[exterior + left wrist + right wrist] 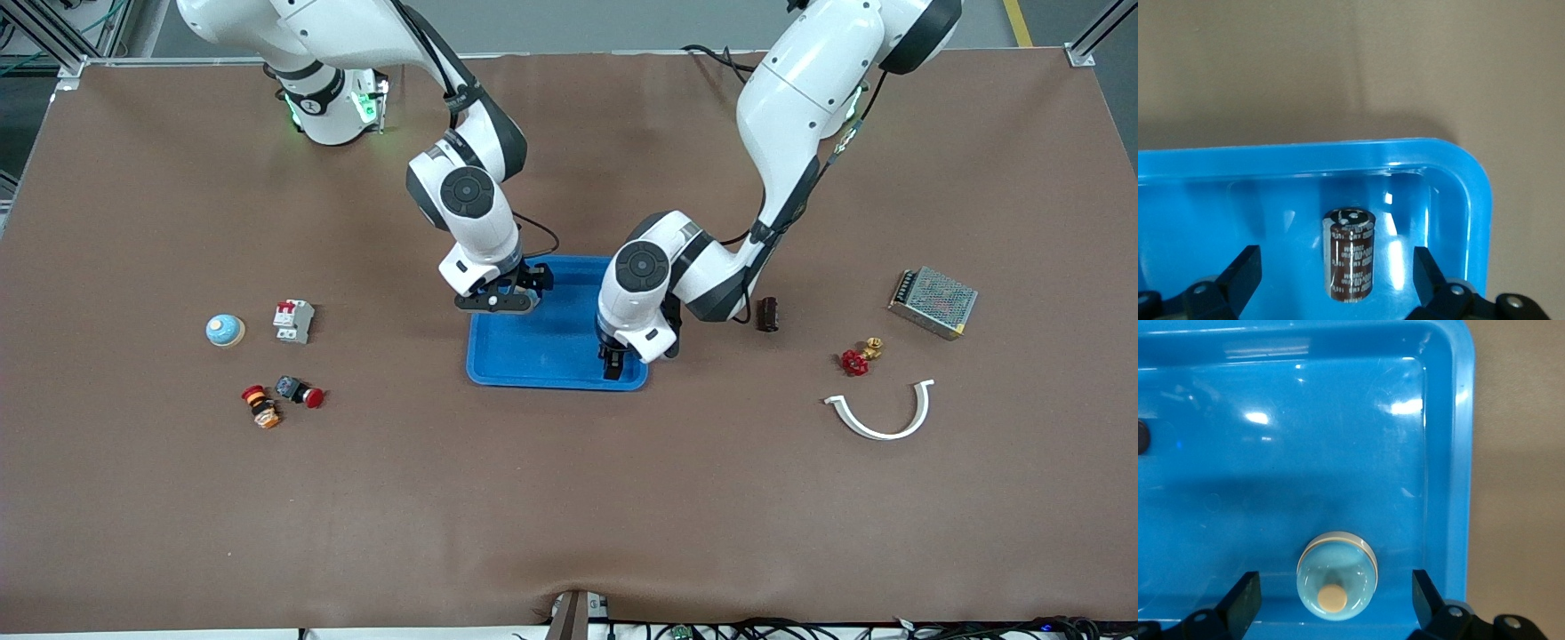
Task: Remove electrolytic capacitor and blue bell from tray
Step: 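Lower the right gripper onto the second bell while the left gripper grips the capacitor, then lift the bell out with the right gripper while the left gripper lifts the capacitor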
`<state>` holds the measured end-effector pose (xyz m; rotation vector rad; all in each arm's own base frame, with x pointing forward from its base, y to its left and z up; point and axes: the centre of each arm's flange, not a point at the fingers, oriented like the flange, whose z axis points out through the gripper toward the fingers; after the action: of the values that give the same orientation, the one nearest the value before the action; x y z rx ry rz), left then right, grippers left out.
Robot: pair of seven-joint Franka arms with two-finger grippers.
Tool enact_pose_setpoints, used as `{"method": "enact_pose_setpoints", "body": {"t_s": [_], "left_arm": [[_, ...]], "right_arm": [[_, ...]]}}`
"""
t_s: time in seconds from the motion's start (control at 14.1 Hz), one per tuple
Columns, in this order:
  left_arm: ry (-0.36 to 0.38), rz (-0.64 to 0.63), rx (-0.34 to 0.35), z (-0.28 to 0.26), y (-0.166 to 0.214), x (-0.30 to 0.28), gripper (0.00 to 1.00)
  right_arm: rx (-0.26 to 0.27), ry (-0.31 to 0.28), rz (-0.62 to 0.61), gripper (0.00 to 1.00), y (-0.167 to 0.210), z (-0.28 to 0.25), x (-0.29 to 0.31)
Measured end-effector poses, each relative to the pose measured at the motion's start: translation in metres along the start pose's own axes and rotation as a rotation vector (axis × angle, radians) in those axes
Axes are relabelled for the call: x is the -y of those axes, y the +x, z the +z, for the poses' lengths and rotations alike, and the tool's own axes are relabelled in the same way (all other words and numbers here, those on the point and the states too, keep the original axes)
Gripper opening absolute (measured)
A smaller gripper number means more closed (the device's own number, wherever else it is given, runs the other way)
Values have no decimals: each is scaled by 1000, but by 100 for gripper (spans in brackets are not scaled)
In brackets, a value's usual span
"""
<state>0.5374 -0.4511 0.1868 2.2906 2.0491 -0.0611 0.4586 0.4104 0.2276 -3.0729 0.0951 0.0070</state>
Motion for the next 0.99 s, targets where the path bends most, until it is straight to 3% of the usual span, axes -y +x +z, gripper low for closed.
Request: {"method": "enact_pose_setpoints", "body": {"t_s": [0.35, 0.5, 0.64, 0.99], "left_arm": [[9, 17, -21, 15, 2, 3, 99], [10, 18, -22, 16, 2, 3, 89], [2, 18, -17, 12, 0, 1, 85], [-24, 18, -5, -3, -6, -10, 85]], "right_arm": [[-4, -2, -32, 100, -15, 35, 11], [-1, -6, -34, 100, -17, 42, 11], [1, -10, -32, 100, -17, 44, 9], [0, -12, -31, 100, -15, 45, 8]]}}
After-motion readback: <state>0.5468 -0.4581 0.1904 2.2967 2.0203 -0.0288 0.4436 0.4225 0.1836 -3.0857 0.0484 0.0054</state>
